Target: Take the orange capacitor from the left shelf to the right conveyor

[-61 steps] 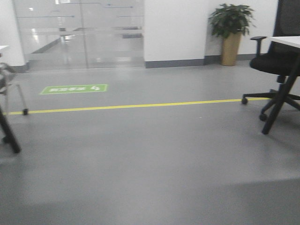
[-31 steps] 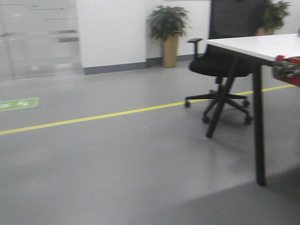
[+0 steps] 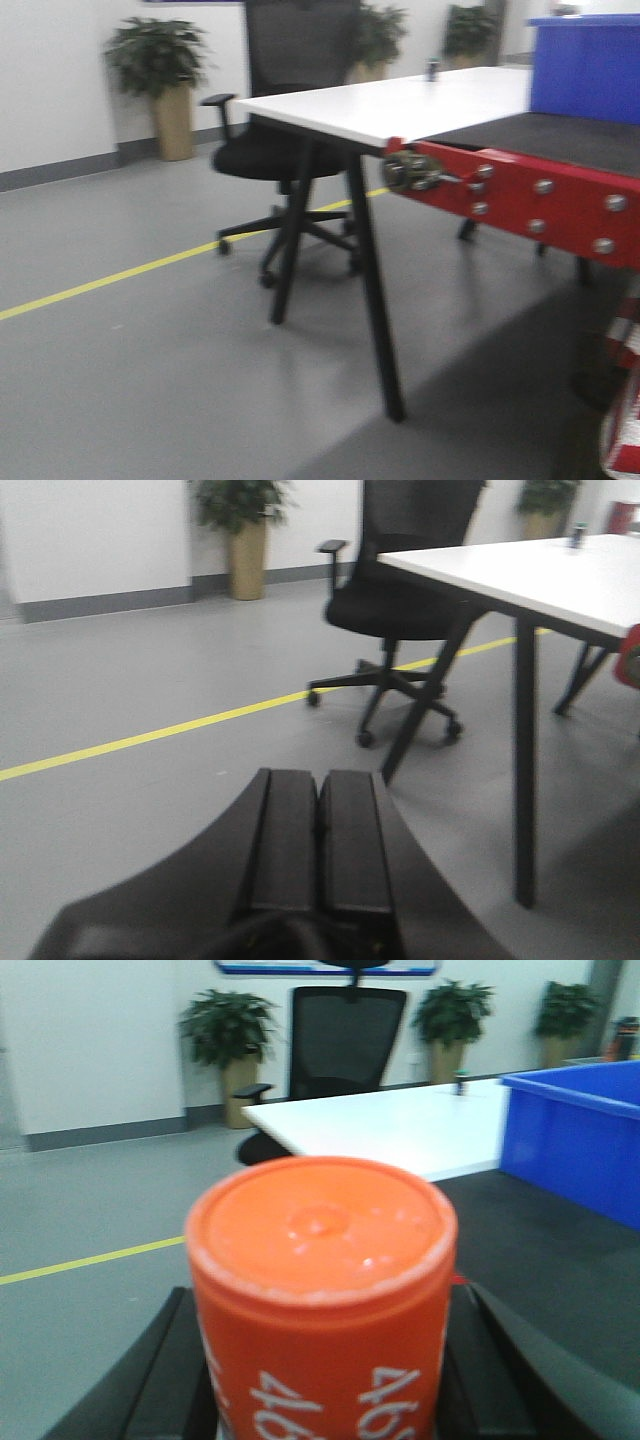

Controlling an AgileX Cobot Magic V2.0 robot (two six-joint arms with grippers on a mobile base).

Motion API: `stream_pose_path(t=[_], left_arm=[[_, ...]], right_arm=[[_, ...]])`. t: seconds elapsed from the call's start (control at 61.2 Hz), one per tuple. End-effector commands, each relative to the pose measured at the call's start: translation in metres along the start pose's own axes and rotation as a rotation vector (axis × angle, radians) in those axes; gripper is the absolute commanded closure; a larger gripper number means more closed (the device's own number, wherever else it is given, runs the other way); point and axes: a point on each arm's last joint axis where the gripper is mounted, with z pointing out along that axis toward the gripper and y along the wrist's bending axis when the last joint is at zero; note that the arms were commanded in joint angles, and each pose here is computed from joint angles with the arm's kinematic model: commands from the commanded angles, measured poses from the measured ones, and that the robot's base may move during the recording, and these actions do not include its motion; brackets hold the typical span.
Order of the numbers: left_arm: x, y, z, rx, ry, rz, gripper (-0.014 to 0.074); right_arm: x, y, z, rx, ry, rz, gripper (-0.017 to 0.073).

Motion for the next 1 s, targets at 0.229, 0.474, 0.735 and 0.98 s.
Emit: stream_pose_path(t=[0.229,0.474,0.735,0.98], left_arm=[[-0.0102,0.0002,-0.0013,-0.003,-0.104,-0.005,0.0720],[-0.0102,0.0002,-0.0013,-0.003,-0.104,-0.005,0.0720],[-0.0102,0.0002,-0.0013,-0.003,-0.104,-0.005,0.0720],[-0.0102,0.0002,-0.0013,-0.003,-0.104,-0.005,0.0720]], right_arm=[[-0.0173,0.0006,-0.0015,-0.003,-0.114,-0.015,0.0367],[-0.0173,0.0006,-0.0015,-0.003,-0.114,-0.015,0.0367],[-0.0173,0.0006,-0.0015,-0.003,-0.114,-0.015,0.0367],[-0.0173,0.0006,-0.0015,-0.003,-0.114,-0.015,0.0367]])
